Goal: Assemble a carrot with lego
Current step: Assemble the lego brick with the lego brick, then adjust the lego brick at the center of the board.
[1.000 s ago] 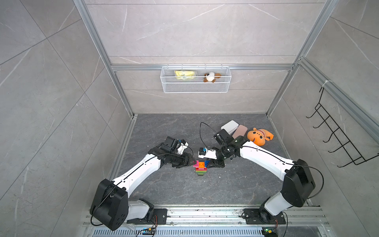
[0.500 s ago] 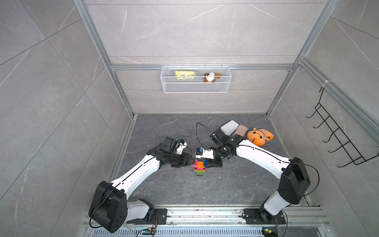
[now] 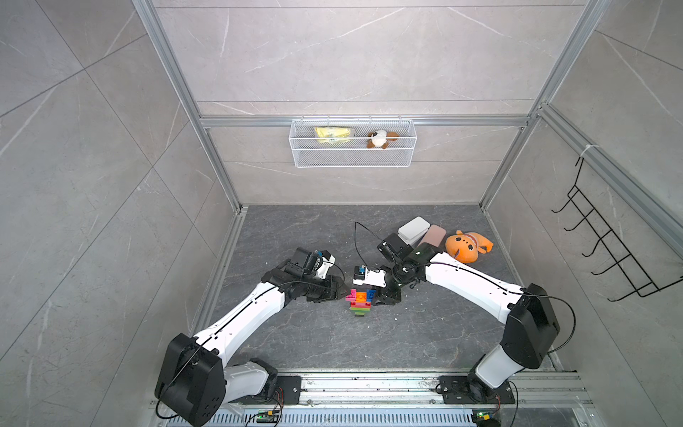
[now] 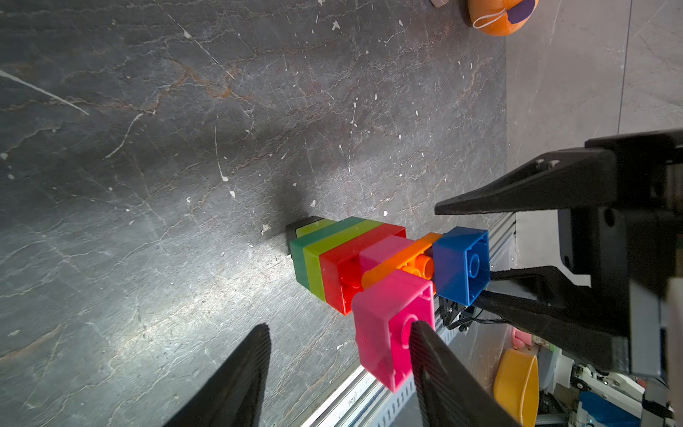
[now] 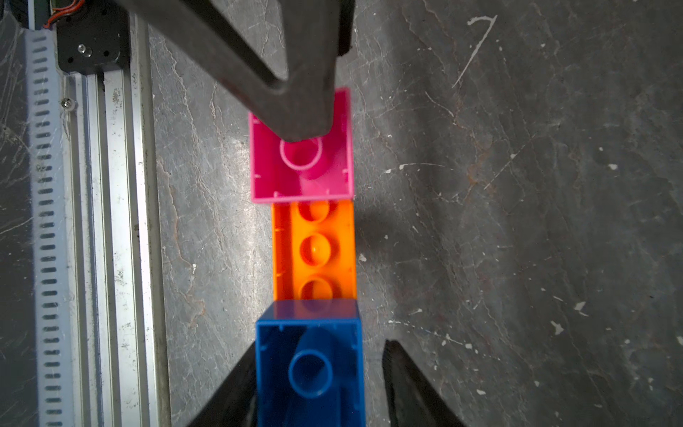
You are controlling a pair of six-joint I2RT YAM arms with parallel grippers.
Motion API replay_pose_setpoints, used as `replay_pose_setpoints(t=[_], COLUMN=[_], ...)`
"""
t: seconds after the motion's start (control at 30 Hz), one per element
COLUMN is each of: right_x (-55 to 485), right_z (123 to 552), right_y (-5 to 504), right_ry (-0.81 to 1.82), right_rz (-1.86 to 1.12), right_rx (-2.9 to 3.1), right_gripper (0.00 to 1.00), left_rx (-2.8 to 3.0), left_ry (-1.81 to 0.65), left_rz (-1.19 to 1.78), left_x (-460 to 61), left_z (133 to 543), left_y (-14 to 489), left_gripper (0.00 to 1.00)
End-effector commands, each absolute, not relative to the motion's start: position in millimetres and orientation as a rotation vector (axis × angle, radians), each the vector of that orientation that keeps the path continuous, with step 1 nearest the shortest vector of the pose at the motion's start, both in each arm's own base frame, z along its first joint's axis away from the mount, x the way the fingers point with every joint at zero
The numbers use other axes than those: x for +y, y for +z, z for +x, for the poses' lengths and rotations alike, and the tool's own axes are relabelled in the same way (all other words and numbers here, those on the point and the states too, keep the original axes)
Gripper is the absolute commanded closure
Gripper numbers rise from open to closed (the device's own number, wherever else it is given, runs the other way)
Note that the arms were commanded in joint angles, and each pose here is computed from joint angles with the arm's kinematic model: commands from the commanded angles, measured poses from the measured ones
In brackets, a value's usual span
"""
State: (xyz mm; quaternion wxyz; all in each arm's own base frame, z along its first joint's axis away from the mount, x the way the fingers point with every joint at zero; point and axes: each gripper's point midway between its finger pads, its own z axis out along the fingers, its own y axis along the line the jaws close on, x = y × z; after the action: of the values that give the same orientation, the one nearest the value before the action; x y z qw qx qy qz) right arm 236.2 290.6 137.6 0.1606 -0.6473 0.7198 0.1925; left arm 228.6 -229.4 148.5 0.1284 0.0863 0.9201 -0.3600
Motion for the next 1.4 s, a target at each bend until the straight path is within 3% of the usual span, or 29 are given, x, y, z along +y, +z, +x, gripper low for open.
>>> replay_pose_setpoints(t=[0.0,0.1,0.3,0.43,0.8,1.37], right_x=[292,291,288,285,289,319], right_z=[231,231,231,230,233,233], right_y=[146,146,151,151,140,125], right_ry=[0.570,0.567,0.547,0.553,0.688,0.788], right_rz=[-1.826,-1.813,-1.748,-1.658,-1.341,-1.338], right_rx=[2.051,2.037,2.005,1.986,1.856,1.615], right_gripper=[0.42,0.36,0.13,0.05,0.05,0.11], left_rx=[2.665,2.660,2.629,2.581,2.425,2.433], left_ry=[-1.068,-1.073,-1.093,-1.093,-1.109,-1.065], left_rz=[0.270,0.272,0.279,0.290,0.280,0.279], left_x=[-230,-231,-234,-236,-242,-242], left_z=[222,223,227,233,253,260], left_y=[154,156,166,178,217,223], left_gripper=[0.36,0.36,0.36,0.36,0.36,0.36])
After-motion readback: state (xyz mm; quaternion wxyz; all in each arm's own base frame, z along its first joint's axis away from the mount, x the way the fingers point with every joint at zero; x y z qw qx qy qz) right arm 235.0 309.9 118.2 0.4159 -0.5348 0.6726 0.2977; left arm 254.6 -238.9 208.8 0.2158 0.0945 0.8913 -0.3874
